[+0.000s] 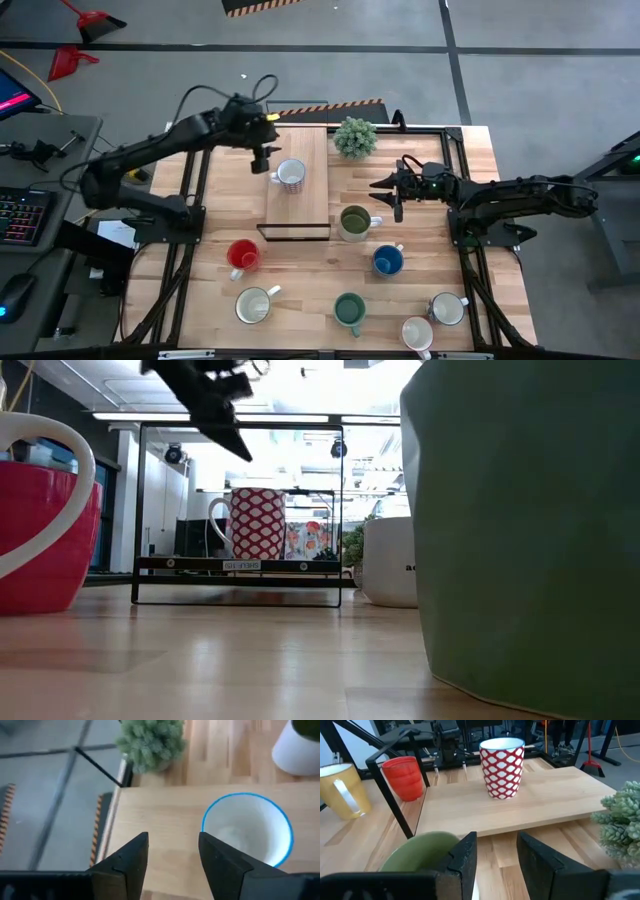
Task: Place coffee mugs
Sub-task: Put the red patterned mug on the shelf
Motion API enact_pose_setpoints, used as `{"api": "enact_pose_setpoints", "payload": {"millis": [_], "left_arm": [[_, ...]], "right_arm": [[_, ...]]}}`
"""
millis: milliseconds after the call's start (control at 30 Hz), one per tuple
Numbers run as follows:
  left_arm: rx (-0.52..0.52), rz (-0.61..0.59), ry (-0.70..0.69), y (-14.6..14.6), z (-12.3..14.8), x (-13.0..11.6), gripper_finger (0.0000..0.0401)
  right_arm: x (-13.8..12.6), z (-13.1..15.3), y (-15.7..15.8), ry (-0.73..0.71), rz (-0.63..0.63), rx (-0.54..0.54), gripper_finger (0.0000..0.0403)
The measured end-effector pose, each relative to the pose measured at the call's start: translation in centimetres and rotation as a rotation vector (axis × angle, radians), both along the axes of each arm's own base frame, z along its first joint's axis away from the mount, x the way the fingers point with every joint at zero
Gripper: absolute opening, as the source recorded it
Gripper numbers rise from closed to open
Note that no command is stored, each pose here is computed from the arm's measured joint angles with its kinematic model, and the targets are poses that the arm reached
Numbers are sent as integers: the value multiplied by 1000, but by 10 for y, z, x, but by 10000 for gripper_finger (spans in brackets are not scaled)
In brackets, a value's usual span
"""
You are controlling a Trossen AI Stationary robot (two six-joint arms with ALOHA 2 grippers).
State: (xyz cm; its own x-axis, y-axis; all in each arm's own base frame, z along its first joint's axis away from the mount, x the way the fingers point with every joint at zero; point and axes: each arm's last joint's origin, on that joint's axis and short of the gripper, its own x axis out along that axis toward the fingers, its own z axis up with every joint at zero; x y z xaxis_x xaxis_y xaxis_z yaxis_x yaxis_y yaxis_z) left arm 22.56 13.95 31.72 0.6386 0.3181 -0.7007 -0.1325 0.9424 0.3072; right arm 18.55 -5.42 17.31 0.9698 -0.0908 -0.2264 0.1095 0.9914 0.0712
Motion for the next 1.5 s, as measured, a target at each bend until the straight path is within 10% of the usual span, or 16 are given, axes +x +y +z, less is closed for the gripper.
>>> {"api": "enact_pose_setpoints", "payload": {"millis": [533,1500], "left_arm": [[-231,-58,303,33,-33,49,138],[-271,-58,364,21,-47,78,149]], "right_arm": [[-1,-4,0,41,0,18,122],[-1,-6,1,62,5,27,122]]}}
